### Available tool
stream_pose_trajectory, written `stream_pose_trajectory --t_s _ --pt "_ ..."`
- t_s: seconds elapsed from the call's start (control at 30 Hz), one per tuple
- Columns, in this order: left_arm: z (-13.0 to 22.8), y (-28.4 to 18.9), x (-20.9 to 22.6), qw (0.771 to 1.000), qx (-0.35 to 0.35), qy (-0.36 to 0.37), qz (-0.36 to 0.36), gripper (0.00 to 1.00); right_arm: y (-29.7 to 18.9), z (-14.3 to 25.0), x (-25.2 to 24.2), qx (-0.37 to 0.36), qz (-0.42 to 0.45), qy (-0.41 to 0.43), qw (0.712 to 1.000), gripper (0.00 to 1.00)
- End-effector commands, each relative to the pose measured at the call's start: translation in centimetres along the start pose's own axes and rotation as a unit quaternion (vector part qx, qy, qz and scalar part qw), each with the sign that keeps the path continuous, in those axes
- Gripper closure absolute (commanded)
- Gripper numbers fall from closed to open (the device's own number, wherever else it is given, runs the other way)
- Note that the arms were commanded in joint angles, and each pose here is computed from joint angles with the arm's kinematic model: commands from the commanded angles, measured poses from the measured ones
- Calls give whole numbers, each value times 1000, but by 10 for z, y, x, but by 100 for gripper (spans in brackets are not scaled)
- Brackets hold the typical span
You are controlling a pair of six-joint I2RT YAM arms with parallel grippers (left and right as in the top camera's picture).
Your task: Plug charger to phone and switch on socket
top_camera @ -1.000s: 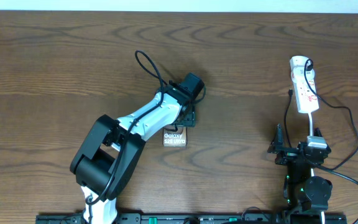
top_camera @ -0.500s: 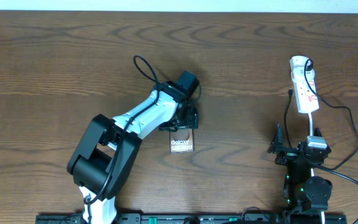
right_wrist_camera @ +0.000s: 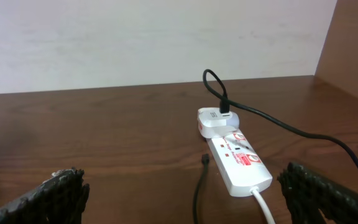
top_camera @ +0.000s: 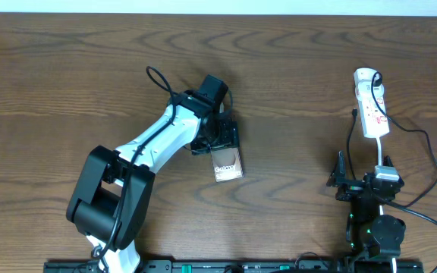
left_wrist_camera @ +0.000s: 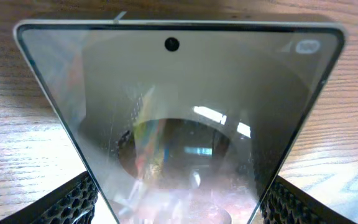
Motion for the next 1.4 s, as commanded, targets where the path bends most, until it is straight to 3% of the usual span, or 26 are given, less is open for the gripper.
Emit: stream_pose_trajectory --t_s 0.0,0.3,0.83,1.07,1.1,1.2,1.23,1.37 --pt "-3 -9 1 1000 -19 5 0 35 0 1 0 0 1 -6 1000 1" --pt "-27 -8 23 986 -132 3 -103 35 0 1 0 0 1 -6 1000 1" --pt "-19 38 32 985 -91 13 -146 35 0 1 0 0 1 -6 1000 1" --pt "-19 35 31 985 -92 25 -147 35 0 1 0 0 1 -6 1000 1" --pt "-18 31 30 984 -91 33 -147 34 0 1 0 0 1 -6 1000 1" --pt "-17 20 30 983 -101 37 -151 14 0 1 0 0 1 -6 1000 1" --pt "-17 16 30 981 -109 37 -156 0 0 1 0 0 1 -6 1000 1" --pt "-17 1 29 978 -130 39 -158 0 0 1 0 0 1 -6 1000 1"
Point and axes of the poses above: each gripper's point midway between its finger pads, its own y axis out along the fingers, its own x axis along the line the jaws close on, z = x × y, the point moved 7 cm from there along -y, back along the fingers, and after that the axes turned 15 degrees about -y, right-handed, at the moved point
